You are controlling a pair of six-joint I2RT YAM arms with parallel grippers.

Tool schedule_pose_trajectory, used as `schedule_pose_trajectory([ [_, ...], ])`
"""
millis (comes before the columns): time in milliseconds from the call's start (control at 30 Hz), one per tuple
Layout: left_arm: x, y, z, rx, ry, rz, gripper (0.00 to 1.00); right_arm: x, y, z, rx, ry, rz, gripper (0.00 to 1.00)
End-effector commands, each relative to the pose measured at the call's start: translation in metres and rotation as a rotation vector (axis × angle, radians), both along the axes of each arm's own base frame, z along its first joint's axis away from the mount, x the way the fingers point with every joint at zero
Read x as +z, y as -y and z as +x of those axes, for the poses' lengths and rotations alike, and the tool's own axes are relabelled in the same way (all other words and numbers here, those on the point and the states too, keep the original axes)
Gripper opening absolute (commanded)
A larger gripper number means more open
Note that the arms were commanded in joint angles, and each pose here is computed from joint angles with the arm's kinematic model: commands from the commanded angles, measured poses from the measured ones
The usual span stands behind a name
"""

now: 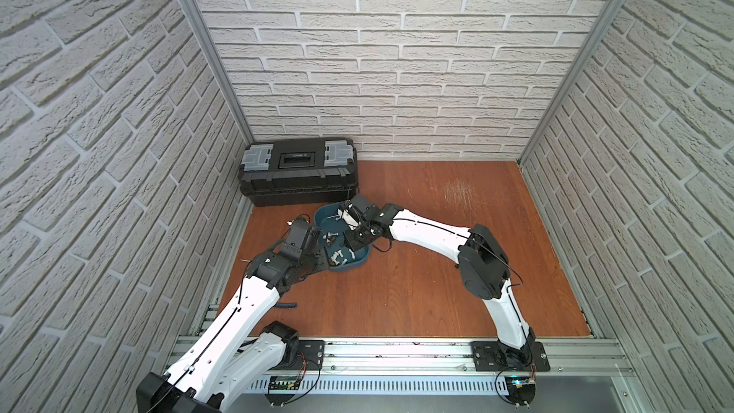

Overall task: Put the chess pieces into the storage box
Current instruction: Place the chess piece in the storage box, then pick up the chess piece at the center of the board.

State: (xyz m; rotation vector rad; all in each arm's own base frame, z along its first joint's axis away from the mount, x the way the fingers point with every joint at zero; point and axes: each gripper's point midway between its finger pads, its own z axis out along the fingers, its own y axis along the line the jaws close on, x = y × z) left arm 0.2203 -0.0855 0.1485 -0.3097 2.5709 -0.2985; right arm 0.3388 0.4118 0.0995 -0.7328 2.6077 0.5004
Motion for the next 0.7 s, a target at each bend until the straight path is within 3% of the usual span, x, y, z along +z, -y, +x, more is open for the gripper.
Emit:
schedule_pose_trajectory([
  [0, 0.008, 0.003, 0.007, -0.012, 0.037, -0.003, 0.37, 0.051, 0.019, 0.012, -0.064, 0.091, 0.076, 0.36],
  [133, 0.013, 0.018, 0.014, -0.073, 0.07, -0.001, 0.37, 0.065, 0.07, 0.015, -0.161, 0.099, 0.078, 0.36],
  [333, 0.025, 0.067, 0.037, -0.247, 0.158, 0.051, 0.37, 0.055, 0.177, 0.009, -0.359, 0.079, -0.045, 0.36],
  [667, 0.011, 0.204, 0.068, -0.614, 0.211, 0.156, 0.36, 0.02, 0.333, -0.034, -0.71, 0.022, -0.13, 0.36],
])
